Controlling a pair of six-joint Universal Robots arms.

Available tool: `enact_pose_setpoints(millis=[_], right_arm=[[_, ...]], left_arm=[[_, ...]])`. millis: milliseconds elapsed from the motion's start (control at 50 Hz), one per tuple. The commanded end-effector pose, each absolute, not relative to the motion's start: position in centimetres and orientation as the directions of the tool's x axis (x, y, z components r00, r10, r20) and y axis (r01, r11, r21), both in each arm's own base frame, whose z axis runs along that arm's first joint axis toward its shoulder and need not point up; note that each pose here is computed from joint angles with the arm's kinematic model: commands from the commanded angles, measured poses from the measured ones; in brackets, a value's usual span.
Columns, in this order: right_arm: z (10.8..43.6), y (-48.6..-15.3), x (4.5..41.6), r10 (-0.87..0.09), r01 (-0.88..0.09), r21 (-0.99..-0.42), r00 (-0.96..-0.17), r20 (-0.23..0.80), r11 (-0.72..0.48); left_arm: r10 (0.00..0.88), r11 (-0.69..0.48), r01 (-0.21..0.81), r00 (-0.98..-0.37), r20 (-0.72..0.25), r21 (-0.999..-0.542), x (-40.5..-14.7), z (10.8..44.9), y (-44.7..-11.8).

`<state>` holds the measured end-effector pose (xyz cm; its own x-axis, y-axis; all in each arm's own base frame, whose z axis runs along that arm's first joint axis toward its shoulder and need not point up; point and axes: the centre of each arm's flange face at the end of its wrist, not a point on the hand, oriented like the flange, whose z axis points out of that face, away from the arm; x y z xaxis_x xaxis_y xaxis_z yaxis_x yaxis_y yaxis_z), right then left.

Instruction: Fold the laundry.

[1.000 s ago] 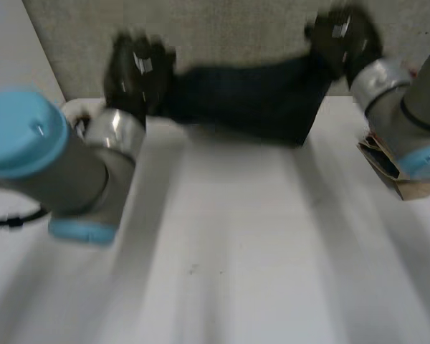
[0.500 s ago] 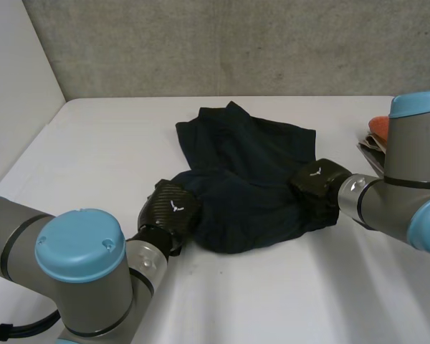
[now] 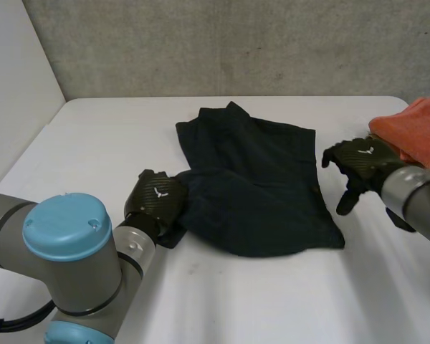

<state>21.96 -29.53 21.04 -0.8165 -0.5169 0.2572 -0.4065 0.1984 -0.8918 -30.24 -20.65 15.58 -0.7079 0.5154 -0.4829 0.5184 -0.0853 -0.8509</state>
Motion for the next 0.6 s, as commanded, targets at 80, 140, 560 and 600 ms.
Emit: enact_pose_setpoints(millis=[80, 140, 560, 600], right_arm=[[17.2, -25.6, 20.3, -0.516, -0.335, -0.879, -0.847, 0.124, 0.339], [15.8, -25.1, 20.2, -0.504, -0.317, -0.888, -0.856, 0.116, 0.333], [12.3, -25.6, 22.3, -0.511, -0.287, -0.919, -0.852, 0.115, 0.270], [11.9, -25.9, 22.6, -0.512, -0.295, -0.916, -0.850, 0.122, 0.271]], left_arm=[[0.506, -0.068, 0.490, -0.734, -0.453, -0.869, -30.1, 15.9, -21.2], [0.505, -0.069, 0.489, -0.734, -0.453, -0.870, -30.1, 15.9, -21.2], [0.486, -0.073, 0.462, -0.757, -0.436, -0.884, -30.0, 16.8, -21.8], [0.485, -0.075, 0.461, -0.758, -0.436, -0.884, -30.0, 16.9, -21.8]])
